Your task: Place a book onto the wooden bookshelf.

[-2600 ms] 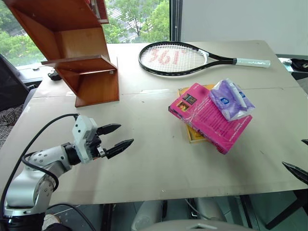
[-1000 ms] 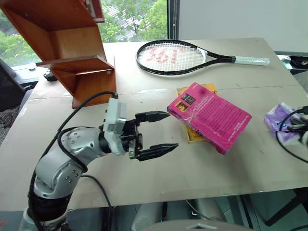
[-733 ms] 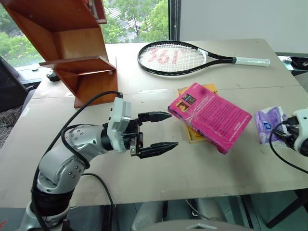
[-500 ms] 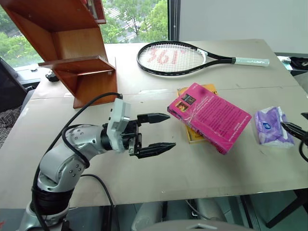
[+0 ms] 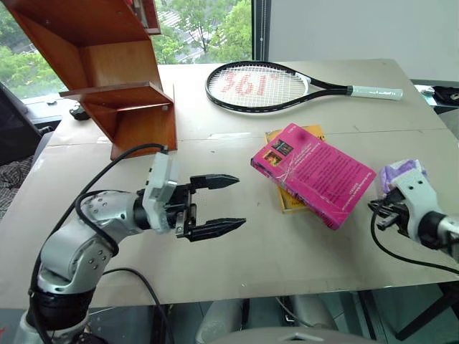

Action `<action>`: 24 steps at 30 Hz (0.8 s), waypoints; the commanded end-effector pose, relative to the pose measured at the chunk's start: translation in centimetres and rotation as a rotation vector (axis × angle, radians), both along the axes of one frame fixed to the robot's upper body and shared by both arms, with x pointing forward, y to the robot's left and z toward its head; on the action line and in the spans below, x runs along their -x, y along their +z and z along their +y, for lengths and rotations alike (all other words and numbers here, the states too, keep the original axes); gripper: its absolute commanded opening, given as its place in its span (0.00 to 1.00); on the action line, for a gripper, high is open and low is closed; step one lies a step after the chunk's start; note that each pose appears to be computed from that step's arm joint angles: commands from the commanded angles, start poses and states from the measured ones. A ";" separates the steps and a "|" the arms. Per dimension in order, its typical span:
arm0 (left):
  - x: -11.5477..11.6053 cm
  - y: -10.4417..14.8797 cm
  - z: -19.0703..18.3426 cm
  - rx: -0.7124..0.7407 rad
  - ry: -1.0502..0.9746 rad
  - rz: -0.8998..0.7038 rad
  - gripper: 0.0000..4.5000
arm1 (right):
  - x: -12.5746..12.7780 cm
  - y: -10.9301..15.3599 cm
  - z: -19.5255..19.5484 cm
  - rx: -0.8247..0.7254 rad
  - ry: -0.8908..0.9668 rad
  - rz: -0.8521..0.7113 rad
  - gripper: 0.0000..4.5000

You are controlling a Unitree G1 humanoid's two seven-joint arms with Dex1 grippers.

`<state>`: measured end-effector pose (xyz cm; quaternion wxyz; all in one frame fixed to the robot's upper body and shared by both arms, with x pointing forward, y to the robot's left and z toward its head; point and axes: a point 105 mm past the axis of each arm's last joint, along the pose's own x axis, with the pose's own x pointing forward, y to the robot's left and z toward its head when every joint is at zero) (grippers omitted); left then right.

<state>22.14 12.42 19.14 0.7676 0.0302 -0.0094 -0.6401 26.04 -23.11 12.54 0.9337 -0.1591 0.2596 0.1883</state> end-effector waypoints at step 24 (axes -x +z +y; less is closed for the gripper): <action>1.3 -3.4 1.0 0.056 0.267 0.188 1.00 | -5.0 5.2 2.2 -0.073 0.354 -0.253 0.30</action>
